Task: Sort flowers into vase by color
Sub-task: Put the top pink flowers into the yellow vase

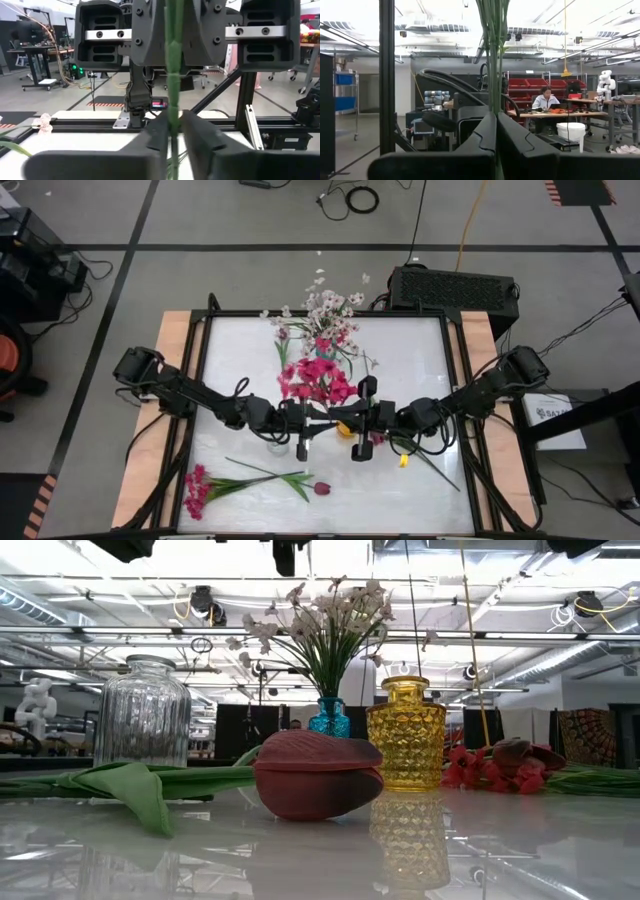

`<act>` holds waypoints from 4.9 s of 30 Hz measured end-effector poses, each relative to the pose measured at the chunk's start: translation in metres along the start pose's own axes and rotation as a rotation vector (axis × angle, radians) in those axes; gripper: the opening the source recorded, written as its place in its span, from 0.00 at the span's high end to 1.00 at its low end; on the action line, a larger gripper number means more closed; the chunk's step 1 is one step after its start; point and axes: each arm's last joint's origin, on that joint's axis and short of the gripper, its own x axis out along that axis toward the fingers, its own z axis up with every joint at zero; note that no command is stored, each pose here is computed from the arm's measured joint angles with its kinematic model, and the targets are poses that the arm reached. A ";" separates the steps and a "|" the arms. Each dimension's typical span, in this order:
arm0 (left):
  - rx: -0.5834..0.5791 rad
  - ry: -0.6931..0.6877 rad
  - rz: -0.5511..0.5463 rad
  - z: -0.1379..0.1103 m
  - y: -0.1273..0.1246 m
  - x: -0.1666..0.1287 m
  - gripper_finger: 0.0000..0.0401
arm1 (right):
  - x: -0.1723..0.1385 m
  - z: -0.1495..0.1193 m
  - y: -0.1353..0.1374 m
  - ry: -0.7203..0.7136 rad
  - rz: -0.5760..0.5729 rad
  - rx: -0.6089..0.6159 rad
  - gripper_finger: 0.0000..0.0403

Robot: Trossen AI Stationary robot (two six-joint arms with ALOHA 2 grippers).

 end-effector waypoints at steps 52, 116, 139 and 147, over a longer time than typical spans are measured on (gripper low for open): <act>0.020 0.193 0.036 0.005 0.012 -0.013 0.96 | -0.010 0.038 -0.017 0.146 0.050 -0.029 0.97; -0.027 0.379 0.109 0.035 0.019 -0.056 0.27 | -0.029 -0.005 -0.044 0.630 -0.263 0.134 1.00; -0.019 0.401 0.110 0.033 0.019 -0.056 0.27 | -0.029 -0.030 -0.043 0.716 -0.314 0.186 0.84; -0.019 0.401 0.110 0.033 0.019 -0.056 0.27 | -0.032 -0.033 -0.043 0.770 -0.280 0.187 0.73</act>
